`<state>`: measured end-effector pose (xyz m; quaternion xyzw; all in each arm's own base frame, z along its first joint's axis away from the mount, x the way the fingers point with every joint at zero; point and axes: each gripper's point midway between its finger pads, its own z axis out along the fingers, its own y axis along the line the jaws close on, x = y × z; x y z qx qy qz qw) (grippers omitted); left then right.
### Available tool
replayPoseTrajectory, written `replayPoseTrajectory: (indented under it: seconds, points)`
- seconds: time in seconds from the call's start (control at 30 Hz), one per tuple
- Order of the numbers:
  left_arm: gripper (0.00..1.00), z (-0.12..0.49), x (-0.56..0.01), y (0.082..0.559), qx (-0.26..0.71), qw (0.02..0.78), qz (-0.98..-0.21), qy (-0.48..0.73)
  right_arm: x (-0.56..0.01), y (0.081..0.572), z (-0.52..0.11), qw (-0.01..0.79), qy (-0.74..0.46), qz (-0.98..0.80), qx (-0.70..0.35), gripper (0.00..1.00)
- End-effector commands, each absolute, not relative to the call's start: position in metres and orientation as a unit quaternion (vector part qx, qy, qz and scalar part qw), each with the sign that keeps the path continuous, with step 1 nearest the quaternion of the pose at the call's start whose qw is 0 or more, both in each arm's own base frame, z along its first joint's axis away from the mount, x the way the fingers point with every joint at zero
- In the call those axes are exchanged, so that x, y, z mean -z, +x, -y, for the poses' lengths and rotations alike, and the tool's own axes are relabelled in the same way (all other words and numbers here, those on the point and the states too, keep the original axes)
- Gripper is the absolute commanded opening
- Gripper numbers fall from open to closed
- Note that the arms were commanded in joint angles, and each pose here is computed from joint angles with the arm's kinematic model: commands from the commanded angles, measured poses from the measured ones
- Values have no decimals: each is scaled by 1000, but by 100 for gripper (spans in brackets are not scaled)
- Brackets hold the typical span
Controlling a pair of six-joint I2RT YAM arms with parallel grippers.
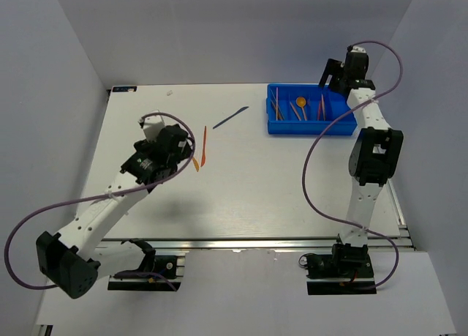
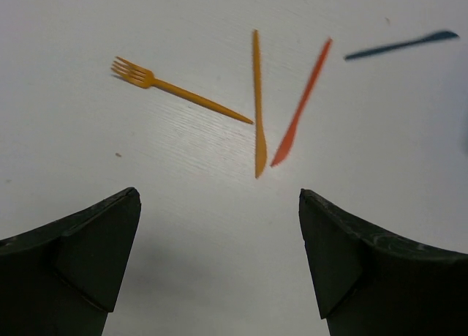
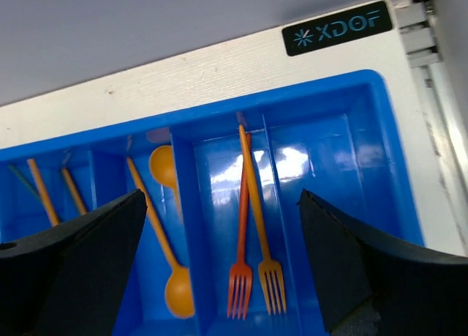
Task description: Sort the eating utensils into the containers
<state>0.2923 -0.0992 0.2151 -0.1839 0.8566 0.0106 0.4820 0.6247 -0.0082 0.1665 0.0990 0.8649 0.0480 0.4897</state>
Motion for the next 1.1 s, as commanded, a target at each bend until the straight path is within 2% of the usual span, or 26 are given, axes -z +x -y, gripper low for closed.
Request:
replayPoseTrajectory:
  seconds: [0.0, 0.03, 0.1, 0.13, 0.17, 0.2, 0.23, 0.27, 0.3, 0.33, 0.4, 0.53, 0.63, 0.67, 0.93, 1.07]
  points:
    - [98, 64, -217, 312, -32, 474, -839, -266, -255, 598, 4, 530, 117, -839, -38, 89]
    - [98, 61, -214, 317, -32, 467, -840, -274, -279, 585, 3, 540, 119, -832, -36, 89]
    - [98, 43, -197, 330, -44, 436, -844, -310, -273, 559, -34, 517, 97, -849, -53, 89]
    - [98, 38, -190, 333, -41, 421, -839, -342, -297, 539, -43, 532, 90, -839, -63, 89]
    - [98, 32, -181, 333, -48, 405, -839, -359, -266, 520, -61, 501, 77, -859, -70, 89]
    - [98, 25, -170, 340, -55, 387, -834, -389, -263, 507, -71, 498, 71, -860, -80, 89]
    - [97, 24, -165, 342, -61, 378, -834, -398, -283, 489, -90, 522, 52, -845, -104, 89]
    - [96, 22, -160, 343, -72, 368, -832, -409, -276, 478, -97, 518, 47, -847, -111, 89]
    - [95, 20, -153, 349, -87, 358, -828, -423, -242, 459, -103, 489, 42, -864, -114, 89]
    - [95, 19, -149, 353, -92, 357, -815, -448, -248, 446, -114, 496, 35, -857, -132, 89]
    - [94, 16, -135, 363, -114, 343, -799, -481, -216, 427, -119, 472, 38, -870, -137, 89]
    - [87, 12, -114, 382, -141, 320, -785, -511, -190, 396, -137, 442, 22, -882, -162, 89]
    - [81, 10, -97, 393, -155, 305, -779, -526, -174, 380, -144, 422, 9, -890, -170, 89]
    - [74, 10, -93, 394, -158, 300, -778, -529, -171, 377, -145, 417, 9, -893, -169, 89]
    - [73, 3, -33, 395, -178, 258, -788, -530, -185, 363, -150, 434, -12, -884, -176, 89]
    - [58, 2, -1, 388, -173, 240, -799, -523, -188, 359, -151, 439, -17, -880, -178, 89]
